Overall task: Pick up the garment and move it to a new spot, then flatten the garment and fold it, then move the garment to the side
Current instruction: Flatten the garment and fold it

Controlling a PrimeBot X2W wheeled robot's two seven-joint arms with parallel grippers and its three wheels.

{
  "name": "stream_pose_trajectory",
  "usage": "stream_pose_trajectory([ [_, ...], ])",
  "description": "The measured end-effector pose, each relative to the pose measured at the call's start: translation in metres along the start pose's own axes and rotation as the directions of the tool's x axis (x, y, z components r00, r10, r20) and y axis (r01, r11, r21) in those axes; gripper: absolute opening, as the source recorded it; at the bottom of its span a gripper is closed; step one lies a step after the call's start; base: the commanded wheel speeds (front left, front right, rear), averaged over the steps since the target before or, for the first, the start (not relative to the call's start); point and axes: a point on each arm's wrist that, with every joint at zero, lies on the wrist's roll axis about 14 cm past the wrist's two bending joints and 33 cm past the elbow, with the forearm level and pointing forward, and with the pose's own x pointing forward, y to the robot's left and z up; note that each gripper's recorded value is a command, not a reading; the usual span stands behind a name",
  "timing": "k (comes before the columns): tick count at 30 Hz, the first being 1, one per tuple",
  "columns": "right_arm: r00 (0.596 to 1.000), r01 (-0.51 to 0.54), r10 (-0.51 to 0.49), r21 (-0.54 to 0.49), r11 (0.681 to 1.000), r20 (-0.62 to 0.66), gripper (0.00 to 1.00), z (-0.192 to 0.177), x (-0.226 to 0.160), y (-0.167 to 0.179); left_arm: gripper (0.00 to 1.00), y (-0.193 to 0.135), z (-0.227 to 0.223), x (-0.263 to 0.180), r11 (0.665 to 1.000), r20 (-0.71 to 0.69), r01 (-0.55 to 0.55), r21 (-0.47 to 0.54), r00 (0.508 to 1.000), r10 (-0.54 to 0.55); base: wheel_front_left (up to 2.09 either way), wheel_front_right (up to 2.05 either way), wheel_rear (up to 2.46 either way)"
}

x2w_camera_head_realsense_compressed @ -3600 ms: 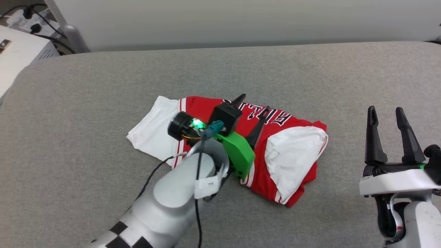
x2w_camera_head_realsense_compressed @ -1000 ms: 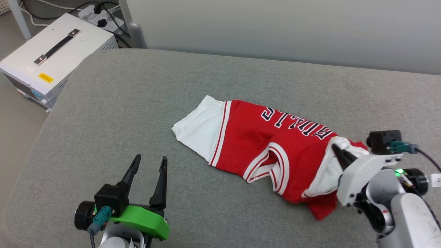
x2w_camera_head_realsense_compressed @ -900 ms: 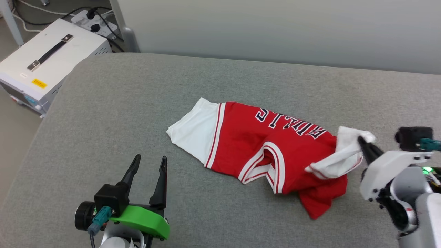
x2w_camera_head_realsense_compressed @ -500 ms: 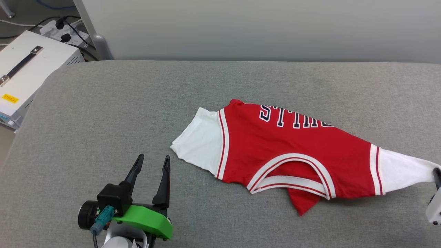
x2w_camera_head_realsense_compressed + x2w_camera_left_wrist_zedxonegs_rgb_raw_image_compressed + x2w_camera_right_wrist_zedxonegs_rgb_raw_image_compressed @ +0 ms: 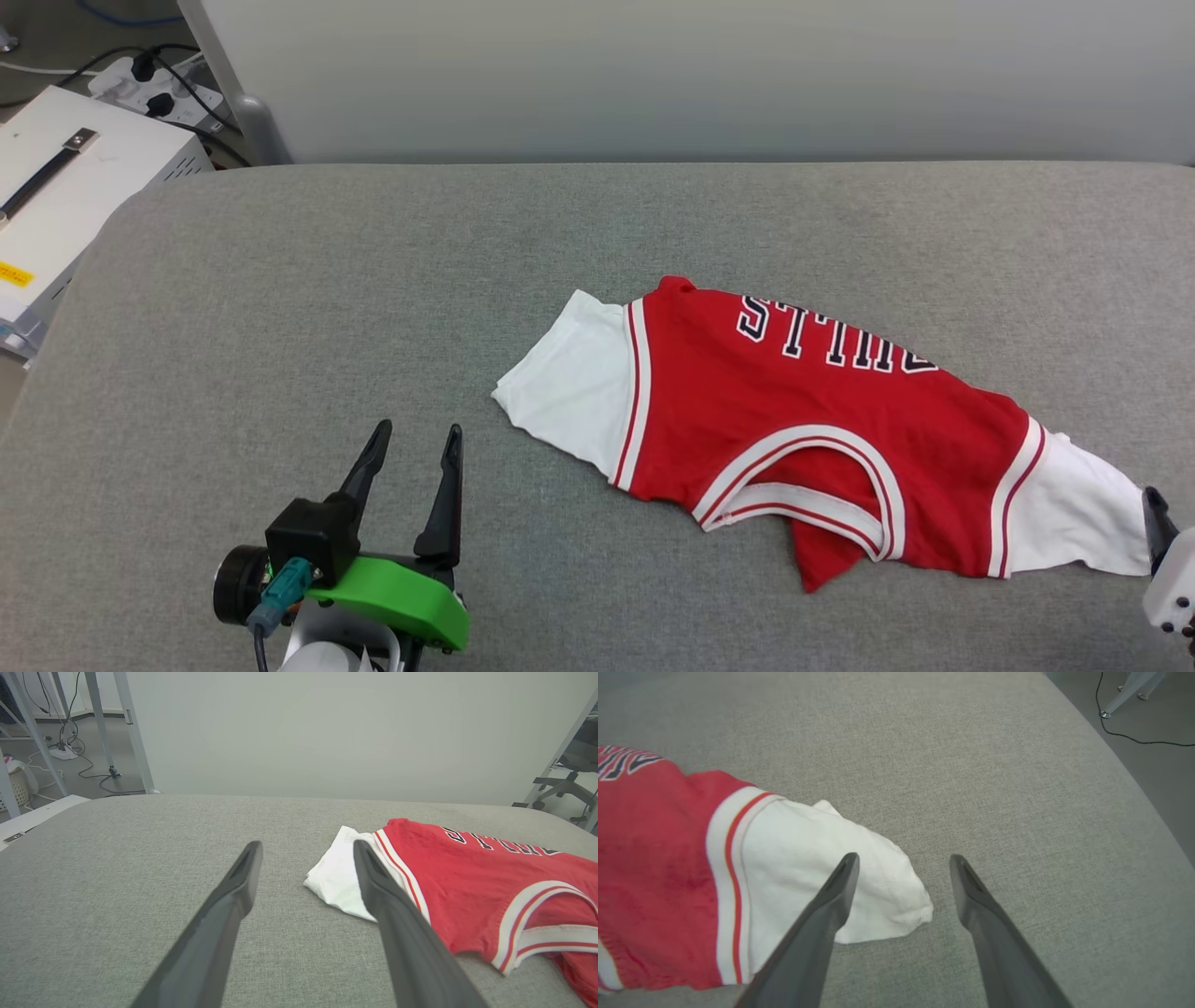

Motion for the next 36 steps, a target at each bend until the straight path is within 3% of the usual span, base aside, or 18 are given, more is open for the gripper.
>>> stream_pose_trajectory([
  [7, 0.970, -0.103, 0.111, -0.048, 0.994, 0.216, 1.00, 0.047, -0.010, 0.042, 1.00, 0.000, 0.007, -0.002, 1.000, 0.021, -0.003, 0.002, 1.000, 0.003, 0.00, 0.00, 0.00],
  [12, 0.881, -0.213, 0.228, -0.085, 0.973, 0.415, 1.00, 0.089, -0.032, 0.082, 1.00, -0.002, 0.015, -0.003, 1.000, 0.045, -0.003, -0.005, 0.999, 0.003, 0.00, 0.00, 0.00],
  [15, 0.817, -0.291, 0.272, -0.042, 0.956, 0.509, 1.00, 0.101, -0.047, 0.105, 1.00, -0.002, 0.018, -0.003, 1.000, 0.054, -0.002, -0.005, 0.999, 0.002, 0.00, 0.00, 0.00],
  [20, 0.767, -0.352, 0.300, -0.020, 0.936, 0.567, 1.00, 0.097, -0.059, 0.124, 1.00, -0.002, 0.013, -0.001, 1.000, 0.040, -0.002, -0.014, 0.999, 0.003, 0.00, 0.00, 0.00],
  [26, 0.762, -0.342, 0.293, -0.025, 0.939, 0.577, 1.00, 0.094, -0.057, 0.122, 1.00, -0.007, -0.014, 0.007, 0.998, -0.056, 0.018, -0.063, 0.998, -0.022, 0.00, 0.00, 0.00],
  [30, 0.771, -0.325, 0.285, -0.033, 0.945, 0.569, 1.00, 0.092, -0.051, 0.118, 1.00, -0.011, -0.019, 0.036, 0.997, -0.157, 0.082, -0.011, 0.984, -0.083, 0.00, 0.00, 0.00],
  [36, 0.793, -0.318, 0.294, -0.048, 0.947, 0.534, 1.00, 0.081, -0.038, 0.123, 1.00, -0.022, -0.053, 0.063, 0.988, -0.473, 0.156, 0.020, 0.872, -0.128, 0.00, 0.00, 0.00],
])
